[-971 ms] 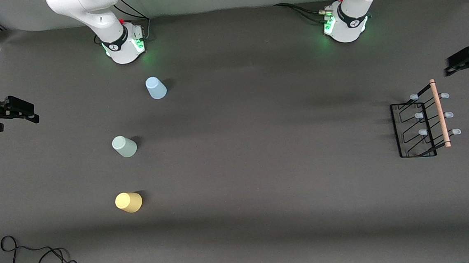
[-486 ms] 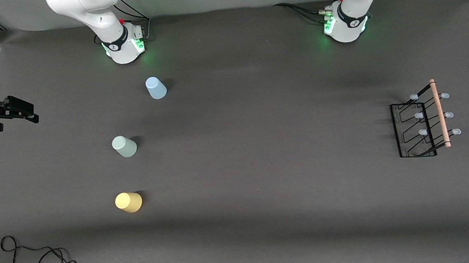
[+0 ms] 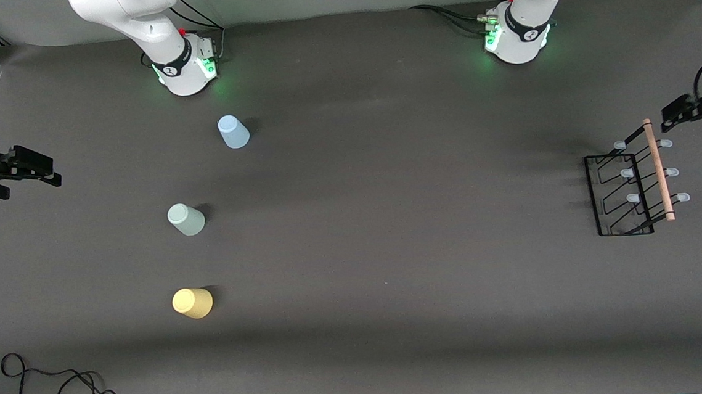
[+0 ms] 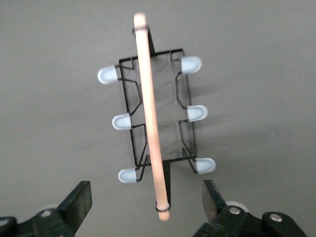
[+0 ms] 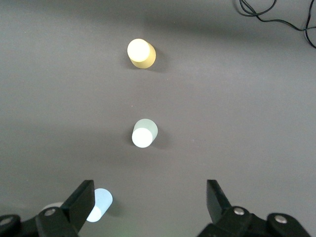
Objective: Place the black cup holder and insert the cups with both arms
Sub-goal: 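Close the left gripper on the wooden dowel of the rack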
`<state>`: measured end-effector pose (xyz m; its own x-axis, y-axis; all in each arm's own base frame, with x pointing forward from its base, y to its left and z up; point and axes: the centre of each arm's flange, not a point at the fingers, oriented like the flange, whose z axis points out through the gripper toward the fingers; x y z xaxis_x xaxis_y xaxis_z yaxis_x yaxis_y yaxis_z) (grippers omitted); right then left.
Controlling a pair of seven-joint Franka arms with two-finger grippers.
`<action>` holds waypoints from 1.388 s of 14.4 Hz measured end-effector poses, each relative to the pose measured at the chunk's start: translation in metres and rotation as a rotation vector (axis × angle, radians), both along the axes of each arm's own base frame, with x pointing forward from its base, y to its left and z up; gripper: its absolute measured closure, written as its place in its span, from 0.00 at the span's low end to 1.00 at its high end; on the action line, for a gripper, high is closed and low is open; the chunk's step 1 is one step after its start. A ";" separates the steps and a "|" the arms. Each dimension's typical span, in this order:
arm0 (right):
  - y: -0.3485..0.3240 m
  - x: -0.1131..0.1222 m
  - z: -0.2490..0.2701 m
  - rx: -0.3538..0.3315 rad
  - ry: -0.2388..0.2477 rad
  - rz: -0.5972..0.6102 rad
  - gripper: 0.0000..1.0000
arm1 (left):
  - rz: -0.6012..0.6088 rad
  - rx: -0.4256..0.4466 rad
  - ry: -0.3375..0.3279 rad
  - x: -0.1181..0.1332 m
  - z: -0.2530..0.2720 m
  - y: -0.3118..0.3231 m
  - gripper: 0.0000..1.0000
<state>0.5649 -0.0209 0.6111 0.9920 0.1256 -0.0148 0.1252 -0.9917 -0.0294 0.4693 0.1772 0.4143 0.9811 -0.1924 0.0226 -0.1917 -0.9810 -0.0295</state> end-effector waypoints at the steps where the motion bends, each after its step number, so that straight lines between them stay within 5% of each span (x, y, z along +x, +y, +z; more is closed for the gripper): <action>1: 0.000 0.001 -0.005 0.001 -0.004 0.000 0.00 | -0.006 -0.001 0.005 0.002 -0.015 0.003 0.00; 8: 0.000 0.001 -0.018 0.003 -0.009 -0.002 0.00 | -0.034 -0.015 0.044 0.017 -0.076 0.002 0.04; 13: -0.001 -0.004 -0.011 0.005 -0.018 -0.024 0.00 | -0.043 -0.010 0.030 0.025 -0.073 0.000 0.59; 14: -0.001 -0.005 -0.009 0.005 -0.020 -0.032 0.00 | -0.046 -0.008 0.025 0.027 -0.071 0.000 0.59; 17: -0.001 -0.006 -0.007 0.006 -0.023 -0.039 0.00 | -0.050 -0.007 0.019 0.030 -0.067 -0.001 0.84; 20: -0.001 -0.006 -0.007 0.006 -0.023 -0.041 0.00 | -0.049 -0.017 0.044 0.032 -0.062 0.000 0.84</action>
